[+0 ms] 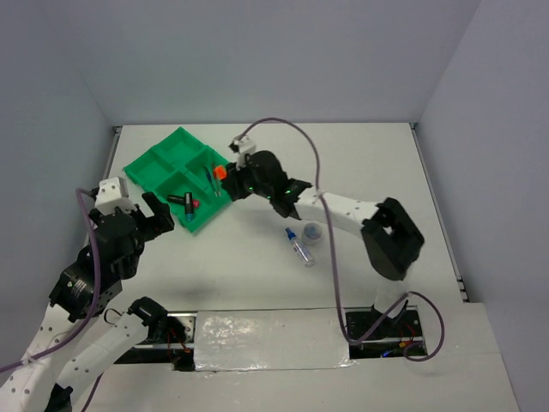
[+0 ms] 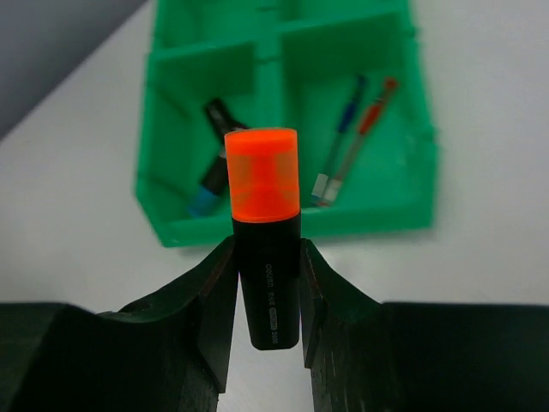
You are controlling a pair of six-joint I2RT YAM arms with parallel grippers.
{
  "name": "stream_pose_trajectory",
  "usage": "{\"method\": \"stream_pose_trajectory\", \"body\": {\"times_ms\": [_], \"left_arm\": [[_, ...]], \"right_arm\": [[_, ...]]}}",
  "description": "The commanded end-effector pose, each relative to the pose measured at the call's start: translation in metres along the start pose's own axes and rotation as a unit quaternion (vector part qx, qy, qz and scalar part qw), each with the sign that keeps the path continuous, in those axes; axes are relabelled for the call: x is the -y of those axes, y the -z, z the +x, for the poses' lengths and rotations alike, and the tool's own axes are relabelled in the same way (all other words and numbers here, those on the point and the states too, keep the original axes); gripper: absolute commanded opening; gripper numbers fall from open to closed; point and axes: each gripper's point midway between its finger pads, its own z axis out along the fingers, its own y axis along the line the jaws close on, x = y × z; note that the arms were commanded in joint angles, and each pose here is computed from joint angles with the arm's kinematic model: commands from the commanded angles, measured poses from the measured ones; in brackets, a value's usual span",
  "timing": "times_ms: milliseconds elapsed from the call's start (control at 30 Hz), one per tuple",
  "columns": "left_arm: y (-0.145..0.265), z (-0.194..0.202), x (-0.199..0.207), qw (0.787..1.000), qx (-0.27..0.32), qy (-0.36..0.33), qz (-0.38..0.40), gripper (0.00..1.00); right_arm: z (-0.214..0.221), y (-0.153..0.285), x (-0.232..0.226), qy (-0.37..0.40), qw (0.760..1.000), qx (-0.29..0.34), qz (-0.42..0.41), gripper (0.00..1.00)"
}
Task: Sort the stationery into containers
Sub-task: Place the pen in the storage box.
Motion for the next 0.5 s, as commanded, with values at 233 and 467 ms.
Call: {"method": "stream_pose_trajectory", "body": {"times_ms": [233, 467], "left_arm": [[0.009, -0.018, -0.014, 0.998, 0.044, 0.041, -0.024, 0.99], [0.009, -0.018, -0.011, 0.998, 0.042, 0.039, -0.014, 0.99]], "right_arm": [[-0.018, -0.103, -0.125, -0.052, 0.975, 0.072, -0.206, 0.03], [-0.02, -0.131, -0.128, -0.039, 0.982, 0.067, -0.173, 0.29]]}}
